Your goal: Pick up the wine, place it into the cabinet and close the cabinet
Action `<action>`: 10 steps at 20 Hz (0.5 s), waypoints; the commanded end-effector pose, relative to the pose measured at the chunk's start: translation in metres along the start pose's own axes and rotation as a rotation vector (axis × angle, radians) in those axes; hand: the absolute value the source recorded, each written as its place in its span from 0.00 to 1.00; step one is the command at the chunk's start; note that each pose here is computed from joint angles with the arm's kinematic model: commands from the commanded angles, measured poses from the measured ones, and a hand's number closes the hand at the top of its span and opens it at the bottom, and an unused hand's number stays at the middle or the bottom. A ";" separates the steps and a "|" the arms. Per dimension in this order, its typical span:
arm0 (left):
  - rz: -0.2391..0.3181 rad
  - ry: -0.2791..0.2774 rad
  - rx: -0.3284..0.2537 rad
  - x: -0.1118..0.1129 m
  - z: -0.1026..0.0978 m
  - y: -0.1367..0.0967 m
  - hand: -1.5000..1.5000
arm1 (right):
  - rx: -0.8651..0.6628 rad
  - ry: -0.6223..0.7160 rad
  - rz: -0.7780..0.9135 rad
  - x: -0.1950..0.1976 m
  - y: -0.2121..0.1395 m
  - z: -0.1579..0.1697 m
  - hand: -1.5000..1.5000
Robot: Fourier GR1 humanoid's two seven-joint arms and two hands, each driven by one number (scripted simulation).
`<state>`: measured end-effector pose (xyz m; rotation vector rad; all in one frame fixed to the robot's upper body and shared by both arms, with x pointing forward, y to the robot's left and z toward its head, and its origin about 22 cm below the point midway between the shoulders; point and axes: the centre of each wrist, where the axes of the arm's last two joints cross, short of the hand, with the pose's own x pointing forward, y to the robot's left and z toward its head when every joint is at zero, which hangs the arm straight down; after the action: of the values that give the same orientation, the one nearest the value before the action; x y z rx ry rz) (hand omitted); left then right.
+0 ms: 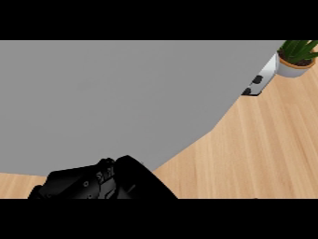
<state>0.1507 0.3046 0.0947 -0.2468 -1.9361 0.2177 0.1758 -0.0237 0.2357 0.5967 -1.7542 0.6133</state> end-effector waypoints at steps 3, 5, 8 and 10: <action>0.004 0.011 0.008 0.011 -0.007 0.010 0.00 | -0.052 -0.020 0.013 0.025 -0.007 -0.070 1.00; -0.003 -0.001 0.023 -0.005 -0.004 -0.004 0.00 | -0.088 -0.046 0.118 0.012 -0.014 -0.092 1.00; 0.008 0.006 0.020 0.000 -0.010 0.005 0.00 | -0.124 -0.042 0.213 0.007 -0.041 -0.110 1.00; -0.020 -0.021 0.011 -0.009 -0.003 -0.004 0.00 | -0.144 -0.047 0.203 0.011 -0.036 -0.119 1.00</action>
<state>0.1581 0.3055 0.0936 -0.2259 -1.9390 0.2334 0.2557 0.0224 0.2682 0.4068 -1.8643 0.6295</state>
